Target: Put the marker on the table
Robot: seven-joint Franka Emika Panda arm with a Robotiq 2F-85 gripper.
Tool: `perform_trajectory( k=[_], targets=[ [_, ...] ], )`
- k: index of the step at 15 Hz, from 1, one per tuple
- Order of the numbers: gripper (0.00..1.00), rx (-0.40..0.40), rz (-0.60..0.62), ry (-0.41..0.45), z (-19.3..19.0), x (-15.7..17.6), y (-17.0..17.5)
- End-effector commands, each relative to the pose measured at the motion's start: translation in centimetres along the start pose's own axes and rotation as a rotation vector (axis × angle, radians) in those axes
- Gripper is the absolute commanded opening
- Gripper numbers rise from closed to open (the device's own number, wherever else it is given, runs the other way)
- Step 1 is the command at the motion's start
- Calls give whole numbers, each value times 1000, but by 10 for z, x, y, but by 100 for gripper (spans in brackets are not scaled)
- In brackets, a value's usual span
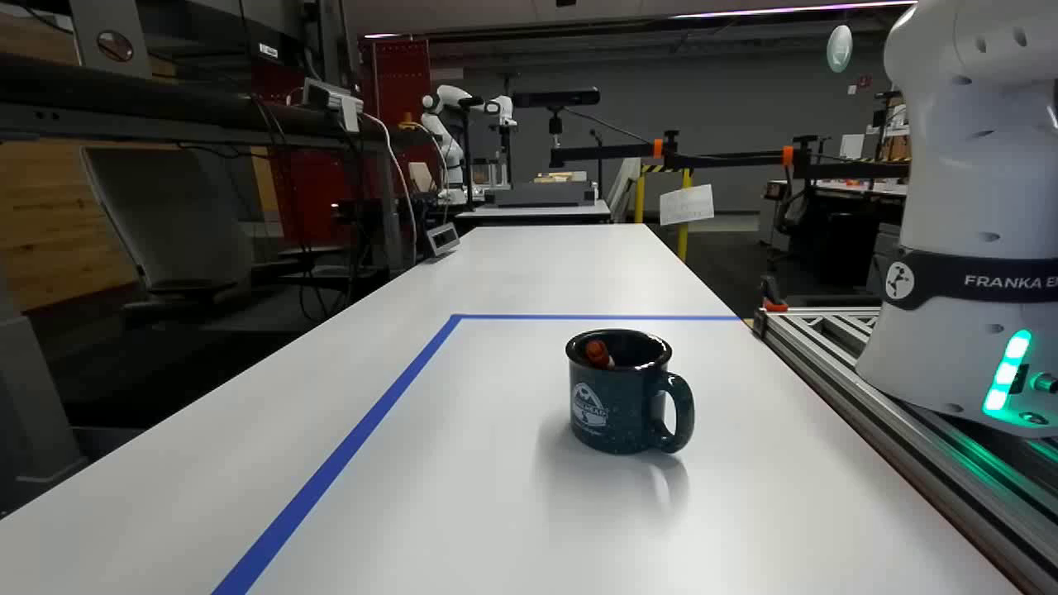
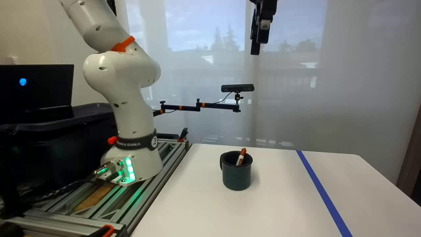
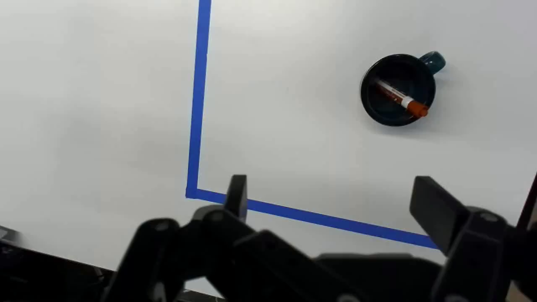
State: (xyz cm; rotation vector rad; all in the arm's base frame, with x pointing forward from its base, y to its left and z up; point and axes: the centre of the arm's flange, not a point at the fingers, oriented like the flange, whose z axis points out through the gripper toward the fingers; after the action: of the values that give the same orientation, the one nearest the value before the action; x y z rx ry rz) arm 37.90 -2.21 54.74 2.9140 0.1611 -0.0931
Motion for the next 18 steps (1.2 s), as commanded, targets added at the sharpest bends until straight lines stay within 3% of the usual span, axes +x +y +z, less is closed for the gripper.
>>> perform_trajectory(
  k=[1,4,12,15,18],
  targets=[
    [100,0,0,1,0,0,0],
    [100,0,1,4,-2,0,0],
    [100,151,-426,67,65,35,-86],
    [100,242,-483,-48,97,38,-115],
    [100,194,-477,-131,128,39,-123]
  ],
)
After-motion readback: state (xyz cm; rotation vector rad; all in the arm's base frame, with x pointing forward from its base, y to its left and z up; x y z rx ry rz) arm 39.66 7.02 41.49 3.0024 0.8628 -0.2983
